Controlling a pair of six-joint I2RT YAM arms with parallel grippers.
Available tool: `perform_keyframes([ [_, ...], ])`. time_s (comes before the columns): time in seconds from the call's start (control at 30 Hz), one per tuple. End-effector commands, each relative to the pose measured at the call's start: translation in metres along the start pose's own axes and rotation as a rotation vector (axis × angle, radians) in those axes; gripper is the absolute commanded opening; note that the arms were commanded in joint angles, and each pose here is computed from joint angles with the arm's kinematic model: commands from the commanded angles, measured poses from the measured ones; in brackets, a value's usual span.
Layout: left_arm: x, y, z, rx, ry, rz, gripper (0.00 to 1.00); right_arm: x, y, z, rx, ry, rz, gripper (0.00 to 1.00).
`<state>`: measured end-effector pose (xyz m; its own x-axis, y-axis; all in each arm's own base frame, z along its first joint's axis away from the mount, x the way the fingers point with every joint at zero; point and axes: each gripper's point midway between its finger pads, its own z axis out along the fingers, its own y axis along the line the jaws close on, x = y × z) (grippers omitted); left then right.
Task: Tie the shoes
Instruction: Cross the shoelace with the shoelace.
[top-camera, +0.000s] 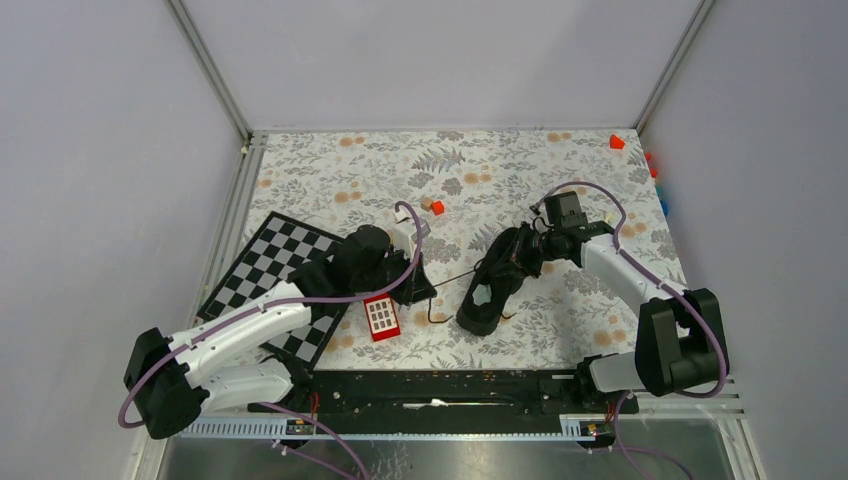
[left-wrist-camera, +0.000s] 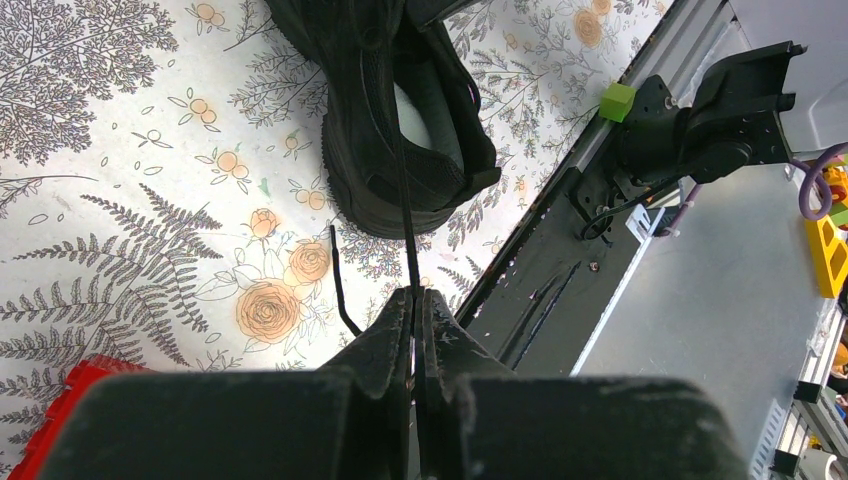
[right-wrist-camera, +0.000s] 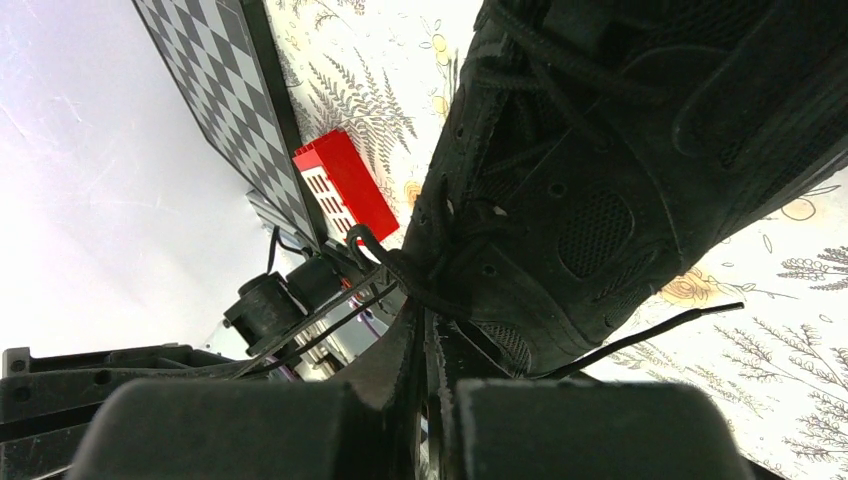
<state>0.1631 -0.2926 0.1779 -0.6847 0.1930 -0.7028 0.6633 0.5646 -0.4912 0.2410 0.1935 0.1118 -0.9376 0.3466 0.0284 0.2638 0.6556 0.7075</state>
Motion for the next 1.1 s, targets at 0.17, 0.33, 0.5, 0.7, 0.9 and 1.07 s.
perform_keyframes([
  [0.17, -0.013, -0.009, -0.004, 0.034, -0.055, 0.041, 0.00, -0.021, 0.011, -0.004, -0.051, -0.047, 0.045, 0.00],
  [0.33, -0.013, -0.009, -0.004, 0.035, -0.055, 0.041, 0.00, -0.028, 0.012, -0.004, -0.059, -0.073, 0.066, 0.00],
  [0.5, -0.013, -0.009, -0.004, 0.034, -0.057, 0.041, 0.00, -0.033, 0.010, -0.001, -0.057, -0.076, 0.078, 0.00],
  [0.7, -0.012, -0.008, -0.004, 0.033, -0.056, 0.041, 0.00, -0.038, 0.008, 0.003, -0.050, -0.088, 0.090, 0.00],
  [0.9, -0.014, -0.010, -0.004, 0.040, -0.060, 0.043, 0.00, -0.037, 0.000, 0.004, -0.009, -0.095, 0.087, 0.00],
  [1.07, -0.021, -0.014, -0.003, 0.051, -0.073, 0.048, 0.00, -0.044, -0.017, -0.004, 0.115, -0.167, 0.041, 0.00],
])
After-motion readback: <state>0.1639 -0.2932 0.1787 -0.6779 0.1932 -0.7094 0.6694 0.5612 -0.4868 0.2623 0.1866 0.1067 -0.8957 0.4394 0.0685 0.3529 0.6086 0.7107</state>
